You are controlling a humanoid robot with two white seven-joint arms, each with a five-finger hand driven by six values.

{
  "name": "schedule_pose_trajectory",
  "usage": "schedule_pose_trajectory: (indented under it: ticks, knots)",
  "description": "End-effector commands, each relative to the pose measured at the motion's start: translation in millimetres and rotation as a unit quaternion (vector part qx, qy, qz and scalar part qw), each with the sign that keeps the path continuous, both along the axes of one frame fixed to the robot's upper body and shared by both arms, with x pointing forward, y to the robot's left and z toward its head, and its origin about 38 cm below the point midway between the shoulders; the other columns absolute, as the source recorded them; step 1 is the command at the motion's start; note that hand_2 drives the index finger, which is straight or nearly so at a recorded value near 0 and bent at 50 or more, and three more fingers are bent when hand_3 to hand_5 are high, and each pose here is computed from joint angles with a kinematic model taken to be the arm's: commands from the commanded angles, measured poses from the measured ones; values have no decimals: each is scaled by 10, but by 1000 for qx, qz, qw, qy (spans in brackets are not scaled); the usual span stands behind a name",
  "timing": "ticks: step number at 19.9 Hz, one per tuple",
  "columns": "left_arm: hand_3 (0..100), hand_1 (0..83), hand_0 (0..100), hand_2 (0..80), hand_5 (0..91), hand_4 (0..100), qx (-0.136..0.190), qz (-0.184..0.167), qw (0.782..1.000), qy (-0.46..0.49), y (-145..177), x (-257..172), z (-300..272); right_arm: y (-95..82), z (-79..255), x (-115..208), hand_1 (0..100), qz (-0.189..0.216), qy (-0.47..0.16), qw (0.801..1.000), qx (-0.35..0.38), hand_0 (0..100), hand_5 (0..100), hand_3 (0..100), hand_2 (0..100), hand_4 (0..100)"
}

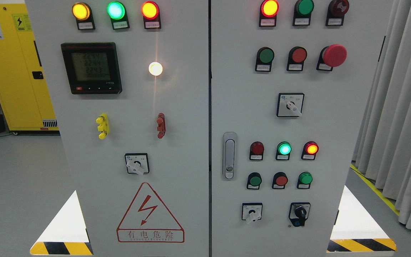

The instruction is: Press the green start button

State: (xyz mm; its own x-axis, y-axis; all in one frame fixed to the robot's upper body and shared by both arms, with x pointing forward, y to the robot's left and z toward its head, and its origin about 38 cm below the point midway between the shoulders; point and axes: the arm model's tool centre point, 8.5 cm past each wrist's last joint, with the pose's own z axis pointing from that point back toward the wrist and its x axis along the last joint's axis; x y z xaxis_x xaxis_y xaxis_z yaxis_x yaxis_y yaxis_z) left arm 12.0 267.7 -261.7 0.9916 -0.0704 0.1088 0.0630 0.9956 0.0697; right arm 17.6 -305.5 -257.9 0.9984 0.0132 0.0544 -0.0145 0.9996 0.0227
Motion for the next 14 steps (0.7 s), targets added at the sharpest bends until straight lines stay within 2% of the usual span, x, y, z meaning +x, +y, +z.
schedule_pose_trajectory:
  ticks: [1,9,12,14]
  knots:
    - [0,556,120,0,0,0,5,-1,1000,-10,75,59,5,-37,5,-2,324,6,1,1000,-5,172,0,0,0,0]
    - [0,556,120,0,0,0,5,-1,1000,-11,74,56,5,-29,10,92,324,17,-15,1000,3,171,0,0,0,0]
    - [0,556,120,0,0,0,4,-1,1000,-10,65,50,4,67,55,549,326,40,-80,996,12,170,0,0,0,0]
    - [0,556,120,0,0,0,3,-1,1000,-10,45,50,2,103,111,780,339,79,-114,990,6,166,0,0,0,0]
